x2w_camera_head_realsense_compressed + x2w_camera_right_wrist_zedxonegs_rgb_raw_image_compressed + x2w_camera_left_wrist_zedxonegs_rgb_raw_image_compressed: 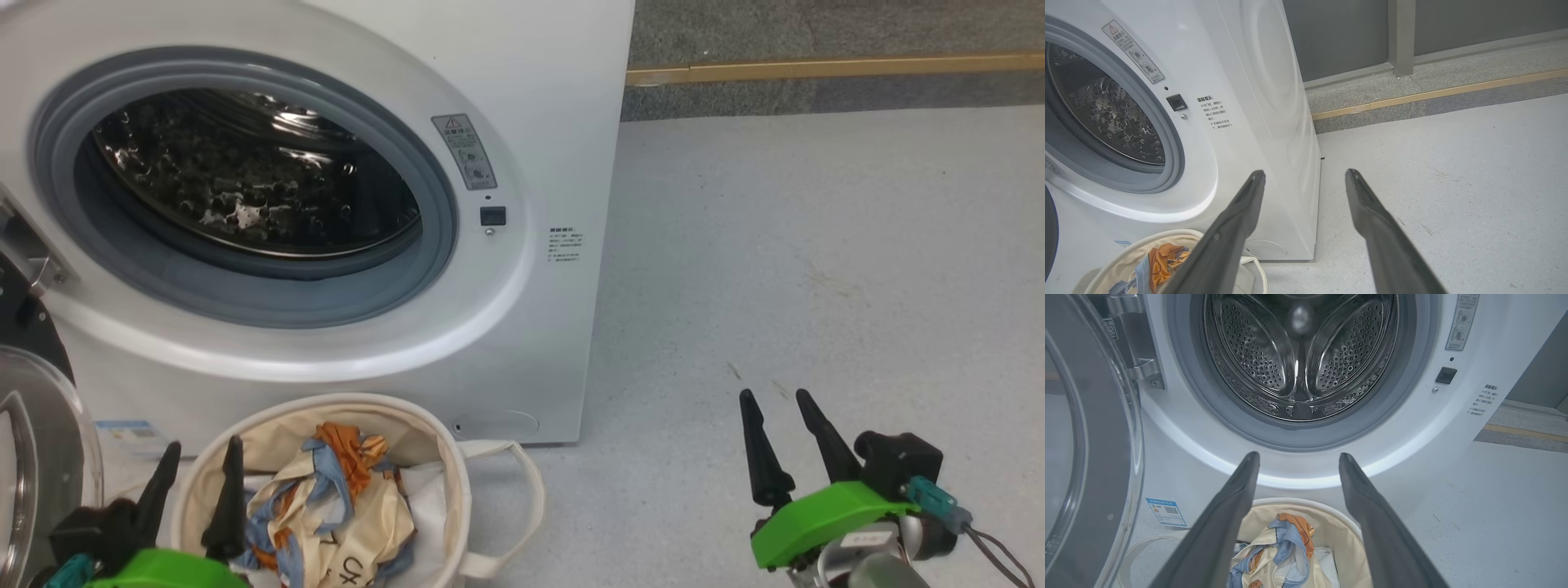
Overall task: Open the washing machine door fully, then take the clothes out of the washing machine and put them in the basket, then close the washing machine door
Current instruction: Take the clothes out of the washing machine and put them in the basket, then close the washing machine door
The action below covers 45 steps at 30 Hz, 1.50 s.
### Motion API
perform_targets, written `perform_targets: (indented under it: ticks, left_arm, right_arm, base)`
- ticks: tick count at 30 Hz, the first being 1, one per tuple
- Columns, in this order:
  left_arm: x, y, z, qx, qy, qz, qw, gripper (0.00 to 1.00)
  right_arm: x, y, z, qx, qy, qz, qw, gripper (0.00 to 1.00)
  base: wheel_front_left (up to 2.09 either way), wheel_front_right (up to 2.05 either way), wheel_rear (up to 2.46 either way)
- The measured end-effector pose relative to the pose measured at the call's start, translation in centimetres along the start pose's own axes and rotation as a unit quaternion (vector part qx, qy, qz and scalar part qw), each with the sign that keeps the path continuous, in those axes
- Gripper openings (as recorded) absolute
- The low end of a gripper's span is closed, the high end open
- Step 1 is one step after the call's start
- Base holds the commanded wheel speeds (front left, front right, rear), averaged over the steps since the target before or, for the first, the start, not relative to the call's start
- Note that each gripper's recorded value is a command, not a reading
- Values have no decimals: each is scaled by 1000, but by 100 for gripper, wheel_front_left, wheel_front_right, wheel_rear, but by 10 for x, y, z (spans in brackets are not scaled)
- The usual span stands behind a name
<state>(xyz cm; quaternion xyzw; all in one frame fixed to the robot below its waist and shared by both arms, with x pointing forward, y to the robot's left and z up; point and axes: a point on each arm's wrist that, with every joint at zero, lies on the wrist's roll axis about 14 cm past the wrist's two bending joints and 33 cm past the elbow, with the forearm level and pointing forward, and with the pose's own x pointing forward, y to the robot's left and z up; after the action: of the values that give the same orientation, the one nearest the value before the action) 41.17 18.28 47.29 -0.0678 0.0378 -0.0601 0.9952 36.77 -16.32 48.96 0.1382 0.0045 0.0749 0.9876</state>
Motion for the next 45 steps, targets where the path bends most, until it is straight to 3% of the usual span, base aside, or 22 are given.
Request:
perform_targets:
  ticks: [45]
  left_arm:
    - [-20, 19, 8, 21, -10, 23, 999, 100]
  right_arm:
    - [0, 6, 7, -9, -7, 14, 1000, 100]
  base:
    - [-2, 1, 1]
